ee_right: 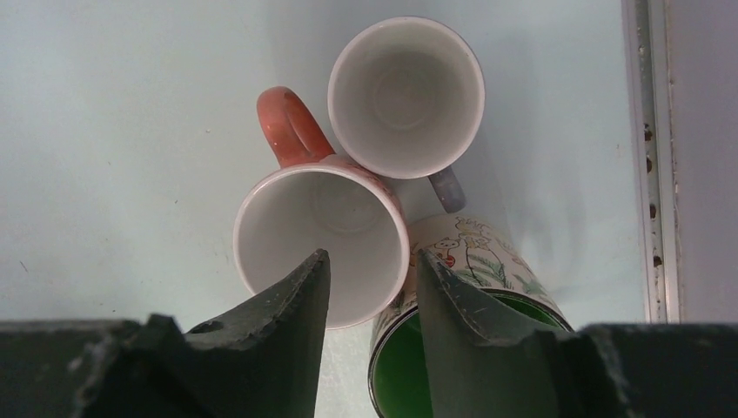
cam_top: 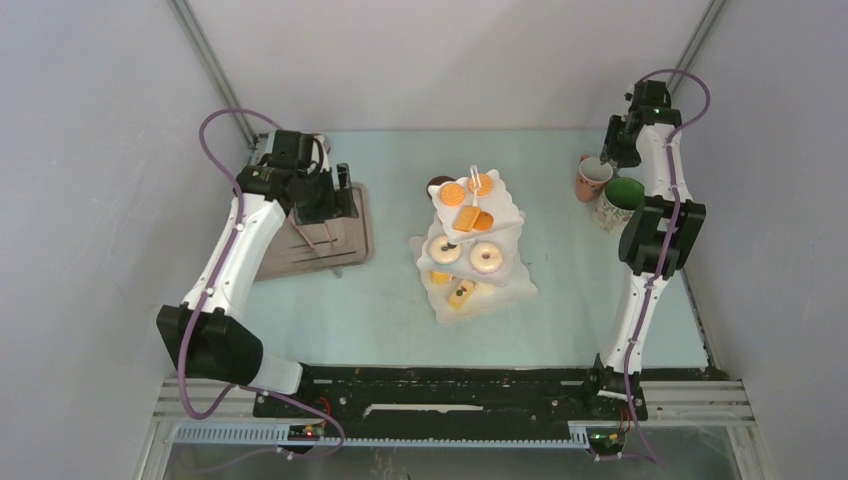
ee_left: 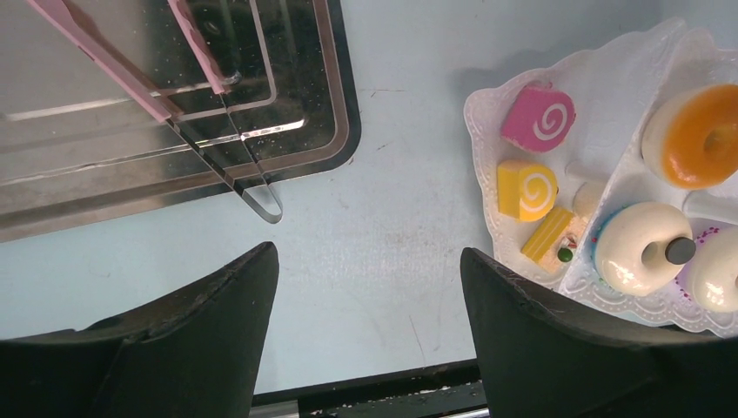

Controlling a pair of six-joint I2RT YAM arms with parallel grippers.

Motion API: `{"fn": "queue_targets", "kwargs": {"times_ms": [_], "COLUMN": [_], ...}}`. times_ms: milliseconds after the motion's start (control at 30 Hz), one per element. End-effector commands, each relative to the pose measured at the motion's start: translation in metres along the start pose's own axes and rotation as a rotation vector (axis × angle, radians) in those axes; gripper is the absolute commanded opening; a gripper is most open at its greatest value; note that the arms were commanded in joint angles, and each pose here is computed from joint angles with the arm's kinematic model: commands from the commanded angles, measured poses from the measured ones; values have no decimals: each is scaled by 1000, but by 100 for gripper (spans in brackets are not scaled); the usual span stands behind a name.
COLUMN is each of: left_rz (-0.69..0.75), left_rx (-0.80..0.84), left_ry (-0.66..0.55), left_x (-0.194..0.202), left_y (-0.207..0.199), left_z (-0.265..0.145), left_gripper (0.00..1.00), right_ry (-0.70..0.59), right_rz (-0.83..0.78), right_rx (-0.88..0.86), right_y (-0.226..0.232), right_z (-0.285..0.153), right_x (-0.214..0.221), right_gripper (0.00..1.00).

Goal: Serve the afternoon tea
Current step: Pick up the cup at the center of the board.

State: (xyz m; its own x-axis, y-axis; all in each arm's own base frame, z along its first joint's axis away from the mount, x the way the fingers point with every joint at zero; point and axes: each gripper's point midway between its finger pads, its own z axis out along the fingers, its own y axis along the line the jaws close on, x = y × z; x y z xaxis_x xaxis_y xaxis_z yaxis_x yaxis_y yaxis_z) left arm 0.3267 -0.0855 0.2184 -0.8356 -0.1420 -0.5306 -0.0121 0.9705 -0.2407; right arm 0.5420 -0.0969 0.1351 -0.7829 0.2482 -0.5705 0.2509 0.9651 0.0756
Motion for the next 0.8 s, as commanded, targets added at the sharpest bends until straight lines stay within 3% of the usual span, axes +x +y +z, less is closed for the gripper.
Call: {"fn": "queue_targets", "kwargs": {"times_ms": [0, 300, 600, 767], "left_rz": [22, 18, 12, -30], "left_rx": [-10, -10, 41, 152], "left_ry": [-46, -47, -22, -6], "left_x": [-5, -5, -5, -18], "left_y": [4, 6, -3, -23], "left_z": [-12, -12, 3, 28], "left_gripper": [83, 83, 84, 83], "right_ry": [27, 80, 66, 60], "right_rz": [0, 16, 5, 7], "right_rx": [19, 33, 58, 60], "right_y": [-2, -5, -4, -2], "right_z": [7, 24, 35, 36], "right_x": [8, 28, 27, 26], "right_gripper": [43, 38, 22, 15]}}
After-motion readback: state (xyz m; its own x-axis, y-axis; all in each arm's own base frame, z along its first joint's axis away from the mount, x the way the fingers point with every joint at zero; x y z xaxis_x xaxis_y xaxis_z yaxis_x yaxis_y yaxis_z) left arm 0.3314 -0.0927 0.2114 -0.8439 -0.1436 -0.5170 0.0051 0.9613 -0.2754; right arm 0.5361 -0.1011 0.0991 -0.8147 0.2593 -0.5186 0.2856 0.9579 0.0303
